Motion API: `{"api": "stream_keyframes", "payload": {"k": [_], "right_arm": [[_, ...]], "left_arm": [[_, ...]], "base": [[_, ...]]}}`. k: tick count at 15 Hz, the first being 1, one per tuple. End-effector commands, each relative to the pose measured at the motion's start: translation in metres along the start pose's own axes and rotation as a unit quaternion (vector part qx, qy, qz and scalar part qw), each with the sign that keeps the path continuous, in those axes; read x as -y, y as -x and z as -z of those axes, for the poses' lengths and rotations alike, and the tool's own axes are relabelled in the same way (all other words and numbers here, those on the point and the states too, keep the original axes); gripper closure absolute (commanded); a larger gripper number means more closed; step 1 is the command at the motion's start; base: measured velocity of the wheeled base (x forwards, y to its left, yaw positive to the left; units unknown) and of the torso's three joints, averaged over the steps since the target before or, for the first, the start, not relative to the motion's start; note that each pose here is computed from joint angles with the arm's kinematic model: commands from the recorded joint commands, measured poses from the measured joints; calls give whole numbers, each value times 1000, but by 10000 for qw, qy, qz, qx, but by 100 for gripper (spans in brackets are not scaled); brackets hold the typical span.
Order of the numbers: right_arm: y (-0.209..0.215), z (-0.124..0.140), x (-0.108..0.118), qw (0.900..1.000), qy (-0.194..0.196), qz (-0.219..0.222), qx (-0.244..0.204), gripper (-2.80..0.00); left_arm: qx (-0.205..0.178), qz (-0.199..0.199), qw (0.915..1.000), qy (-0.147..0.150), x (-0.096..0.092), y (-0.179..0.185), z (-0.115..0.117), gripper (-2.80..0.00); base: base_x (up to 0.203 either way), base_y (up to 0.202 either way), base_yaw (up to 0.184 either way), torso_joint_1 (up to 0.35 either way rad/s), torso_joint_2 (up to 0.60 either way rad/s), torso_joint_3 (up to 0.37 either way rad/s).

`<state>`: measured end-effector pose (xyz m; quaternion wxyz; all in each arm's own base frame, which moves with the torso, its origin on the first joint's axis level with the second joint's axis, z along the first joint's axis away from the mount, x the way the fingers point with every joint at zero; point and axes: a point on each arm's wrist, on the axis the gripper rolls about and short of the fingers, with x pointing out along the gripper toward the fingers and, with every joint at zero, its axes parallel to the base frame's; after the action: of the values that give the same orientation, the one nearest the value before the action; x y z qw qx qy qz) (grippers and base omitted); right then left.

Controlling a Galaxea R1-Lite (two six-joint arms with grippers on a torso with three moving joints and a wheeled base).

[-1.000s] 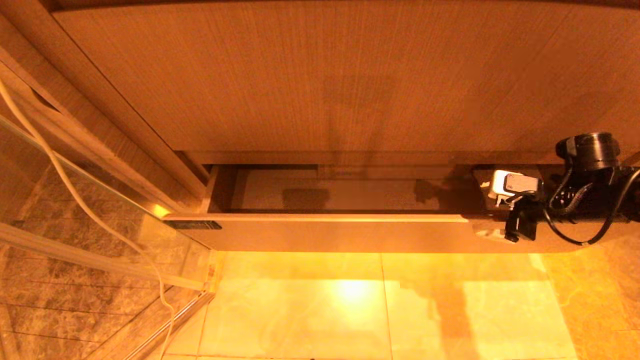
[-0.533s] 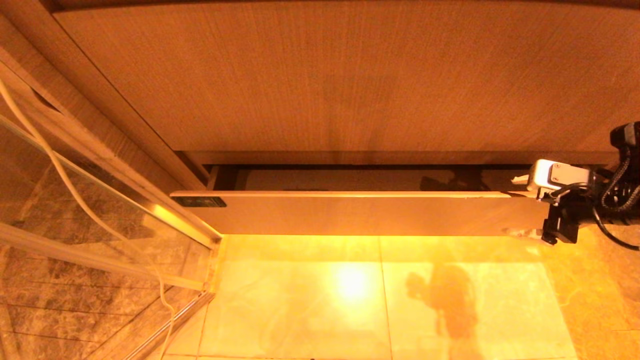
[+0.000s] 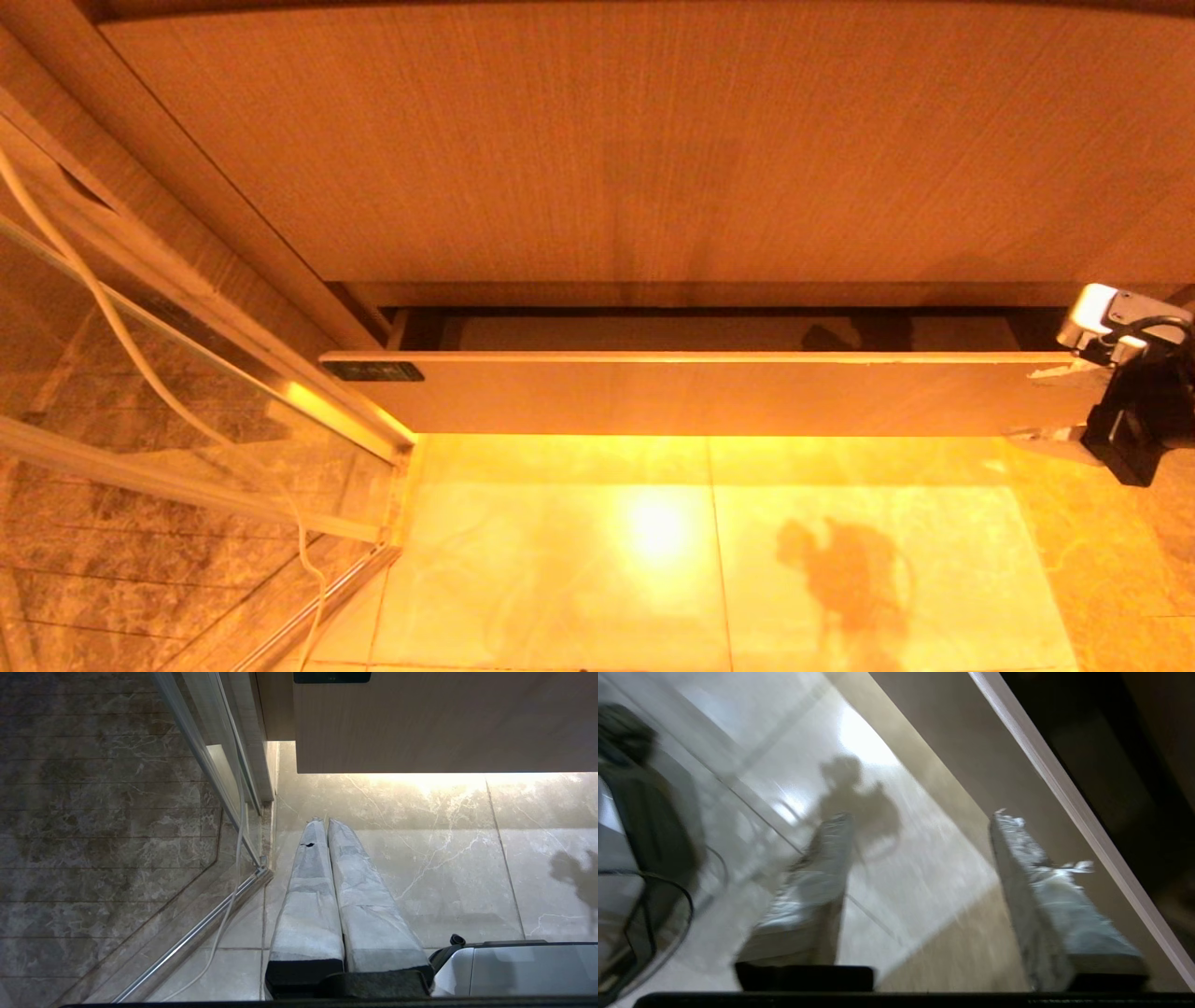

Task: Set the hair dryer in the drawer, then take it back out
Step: Pull open the drawer

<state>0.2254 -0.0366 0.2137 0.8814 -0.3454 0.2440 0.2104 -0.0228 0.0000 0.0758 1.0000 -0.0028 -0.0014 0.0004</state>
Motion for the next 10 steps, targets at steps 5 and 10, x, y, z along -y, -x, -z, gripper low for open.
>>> {"api": "stream_keyframes", "payload": {"k": [5, 10], "right_arm": [[60, -3, -16, 9875, -1096, 985, -565, 0], [87, 1, -38, 9675, -2031, 1452, -395, 0]], "left_arm": [[2, -3, 10000, 3, 0, 0, 0, 0], [-1, 2, 10000, 3, 0, 0, 0, 0]], "base": [[0, 0, 0, 0, 0, 0], [0, 0, 0, 0, 0, 0]]}}
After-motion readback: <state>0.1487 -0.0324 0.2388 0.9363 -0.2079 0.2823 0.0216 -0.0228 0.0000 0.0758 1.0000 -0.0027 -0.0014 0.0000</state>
